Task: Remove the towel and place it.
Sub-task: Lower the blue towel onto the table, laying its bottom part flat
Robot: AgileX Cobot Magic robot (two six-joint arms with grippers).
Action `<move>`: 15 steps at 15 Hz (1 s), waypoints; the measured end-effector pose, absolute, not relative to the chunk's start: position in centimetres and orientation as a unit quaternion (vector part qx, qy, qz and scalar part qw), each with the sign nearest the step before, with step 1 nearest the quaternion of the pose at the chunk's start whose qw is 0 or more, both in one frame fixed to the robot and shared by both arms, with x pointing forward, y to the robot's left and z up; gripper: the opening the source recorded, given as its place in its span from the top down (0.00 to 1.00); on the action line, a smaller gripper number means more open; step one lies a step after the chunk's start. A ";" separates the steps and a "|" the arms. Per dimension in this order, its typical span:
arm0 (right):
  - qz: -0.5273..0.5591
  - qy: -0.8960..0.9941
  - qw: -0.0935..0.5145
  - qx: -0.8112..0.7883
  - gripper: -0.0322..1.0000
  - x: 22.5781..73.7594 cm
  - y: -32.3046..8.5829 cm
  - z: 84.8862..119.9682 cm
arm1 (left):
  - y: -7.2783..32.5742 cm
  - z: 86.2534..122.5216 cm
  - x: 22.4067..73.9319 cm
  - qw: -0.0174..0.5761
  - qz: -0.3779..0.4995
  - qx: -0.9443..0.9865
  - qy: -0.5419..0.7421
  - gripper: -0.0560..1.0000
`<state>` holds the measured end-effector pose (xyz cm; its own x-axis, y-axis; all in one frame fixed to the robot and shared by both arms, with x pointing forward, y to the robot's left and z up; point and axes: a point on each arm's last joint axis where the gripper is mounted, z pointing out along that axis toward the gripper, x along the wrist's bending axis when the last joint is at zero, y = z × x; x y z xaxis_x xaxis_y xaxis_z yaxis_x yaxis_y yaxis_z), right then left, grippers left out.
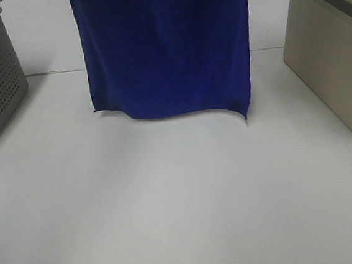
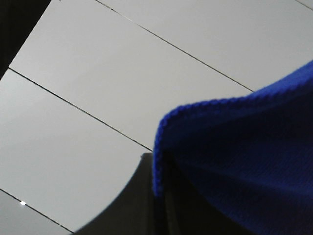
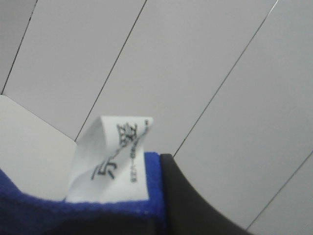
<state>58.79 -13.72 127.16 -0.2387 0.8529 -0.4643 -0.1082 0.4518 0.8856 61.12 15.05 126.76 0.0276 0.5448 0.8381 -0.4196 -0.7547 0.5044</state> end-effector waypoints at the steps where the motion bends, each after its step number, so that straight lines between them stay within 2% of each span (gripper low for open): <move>1: 0.442 0.654 0.549 0.276 0.95 59.4 -13.3 126.7 | 15.4 126.4 62.1 0.350 0.694 0.627 0.055 0.95; 3: 0.447 0.658 0.546 0.261 0.95 61.1 -12.1 125.2 | 15.7 126.1 64.4 0.352 0.699 0.620 0.064 0.95; 6: 0.460 0.645 0.551 0.261 0.95 63.2 -11.4 124.9 | 15.2 126.3 66.5 0.358 0.710 0.603 0.060 0.95; 10: 0.488 0.606 0.556 0.292 0.95 66.6 -14.1 124.3 | 15.6 125.9 69.5 0.364 0.728 0.579 0.051 0.95; 15: 0.514 0.589 0.552 0.291 0.95 67.7 -14.4 123.8 | 15.6 124.5 71.9 0.394 0.721 0.565 0.071 0.95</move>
<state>67.74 -14.39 123.77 -0.2213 0.9099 -0.3509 -0.2243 0.3027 0.9263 71.95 15.57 124.51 -0.0497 0.6486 0.7595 -0.4887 -0.6790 0.5479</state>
